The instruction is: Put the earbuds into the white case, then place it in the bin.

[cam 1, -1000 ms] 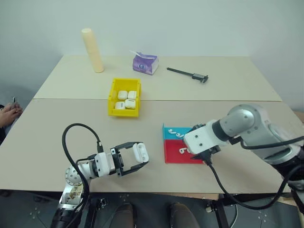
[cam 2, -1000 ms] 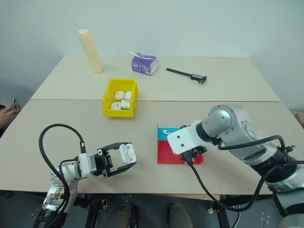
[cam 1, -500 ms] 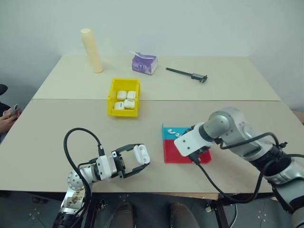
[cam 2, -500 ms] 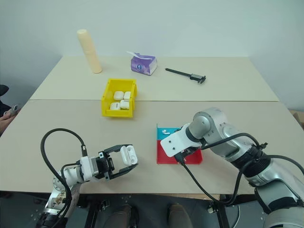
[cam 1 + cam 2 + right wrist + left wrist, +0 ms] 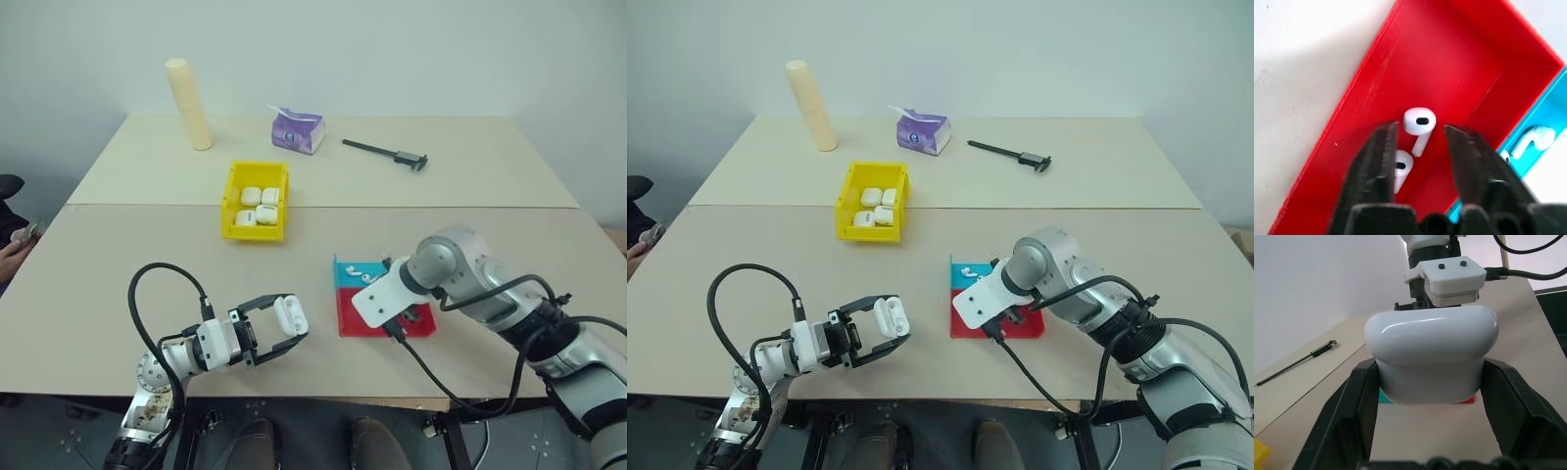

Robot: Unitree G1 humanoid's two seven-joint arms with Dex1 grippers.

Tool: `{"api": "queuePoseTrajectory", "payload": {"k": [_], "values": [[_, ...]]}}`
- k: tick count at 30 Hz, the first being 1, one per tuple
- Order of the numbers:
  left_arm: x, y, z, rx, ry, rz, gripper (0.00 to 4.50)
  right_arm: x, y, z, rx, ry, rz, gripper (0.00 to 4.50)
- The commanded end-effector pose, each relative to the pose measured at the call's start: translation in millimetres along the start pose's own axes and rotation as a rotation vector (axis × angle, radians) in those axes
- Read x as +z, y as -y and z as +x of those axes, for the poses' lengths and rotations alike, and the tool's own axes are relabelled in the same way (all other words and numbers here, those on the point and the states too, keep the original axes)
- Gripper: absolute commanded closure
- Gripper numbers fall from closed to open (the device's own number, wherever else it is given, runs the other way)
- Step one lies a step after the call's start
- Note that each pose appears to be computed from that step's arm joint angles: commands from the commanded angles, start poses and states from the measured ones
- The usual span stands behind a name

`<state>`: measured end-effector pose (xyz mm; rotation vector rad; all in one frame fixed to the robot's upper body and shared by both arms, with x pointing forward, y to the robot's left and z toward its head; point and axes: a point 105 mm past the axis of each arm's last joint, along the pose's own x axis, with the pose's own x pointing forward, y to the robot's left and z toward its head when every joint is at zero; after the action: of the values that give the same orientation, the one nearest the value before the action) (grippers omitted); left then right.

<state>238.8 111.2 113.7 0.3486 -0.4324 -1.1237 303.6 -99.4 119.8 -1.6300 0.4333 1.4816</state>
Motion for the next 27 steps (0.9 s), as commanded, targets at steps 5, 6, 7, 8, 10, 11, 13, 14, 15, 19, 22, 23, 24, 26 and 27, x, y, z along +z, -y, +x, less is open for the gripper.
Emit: {"api": "queuePoseTrajectory", "payload": {"k": [5, 6, 7, 8, 10, 11, 13, 14, 15, 19, 22, 23, 24, 26, 27], "values": [[7.6, -2.0, 1.7, 0.006, 0.013, 0.025, 1.71, 1.6, 4.4, -2.4, -0.027, -0.001, -0.015, 2.71], [7.8, -2.2, 1.8, 0.006, 0.014, 0.025, 1.71, 1.8, 4.4, -1.9, -0.027, -0.001, -0.017, 2.71], [7.5, -2.3, 1.7, 0.008, 0.011, 0.024, 1.71, 2.0, 4.6, -1.1, -0.028, -0.001, -0.018, 2.71], [7.2, -2.4, 1.6, 0.009, 0.007, 0.023, 1.71, 2.2, 4.8, -0.5, -0.028, -0.001, -0.019, 2.71], [7.1, -2.5, 1.9, 0.010, 0.007, 0.022, 1.71, 1.4, 4.7, 0.9, -0.027, -0.006, -0.019, 2.71], [7.0, -2.5, 2.1, 0.009, 0.006, 0.022, 1.71, 0.7, 4.4, 1.6, -0.025, -0.011, -0.024, 2.71], [7.0, -2.3, 2.4, 0.008, 0.004, 0.023, 1.71, -0.4, 3.4, 2.9, -0.023, -0.015, -0.026, 2.71], [6.9, -2.3, 2.6, 0.009, 0.004, 0.023, 1.71, -0.6, 3.3, 3.2, -0.023, -0.014, -0.025, 2.71], [6.8, -2.2, 2.5, 0.010, 0.001, 0.022, 1.71, -0.6, 2.8, 3.6, -0.021, -0.014, -0.026, 2.71], [6.5, -1.7, 2.9, 0.012, -0.002, 0.020, 1.71, 3.0, 0.2, 3.6, -0.008, 0.009, -0.026, 2.71], [6.1, -0.9, 3.0, 0.009, -0.005, 0.021, 1.71, 1.7, -1.2, 4.0, -0.002, 0.000, -0.032, 2.71], [6.1, -0.8, 3.2, 0.009, -0.006, 0.022, 1.71, 1.5, -1.8, 4.1, 0.001, 0.000, -0.033, 2.71], [6.2, -0.6, 3.4, 0.009, -0.006, 0.022, 1.71, 1.4, -2.2, 4.1, 0.003, 0.001, -0.034, 2.71], [6.5, -1.1, 4.1, 0.012, -0.004, 0.022, 1.71, 0.9, -1.9, 4.6, -0.003, -0.001, -0.034, 3.08], [6.5, -1.3, 4.5, 0.013, -0.004, 0.022, 1.71, 0.6, -1.7, 4.9, -0.007, -0.002, -0.033, 3.32]]}}
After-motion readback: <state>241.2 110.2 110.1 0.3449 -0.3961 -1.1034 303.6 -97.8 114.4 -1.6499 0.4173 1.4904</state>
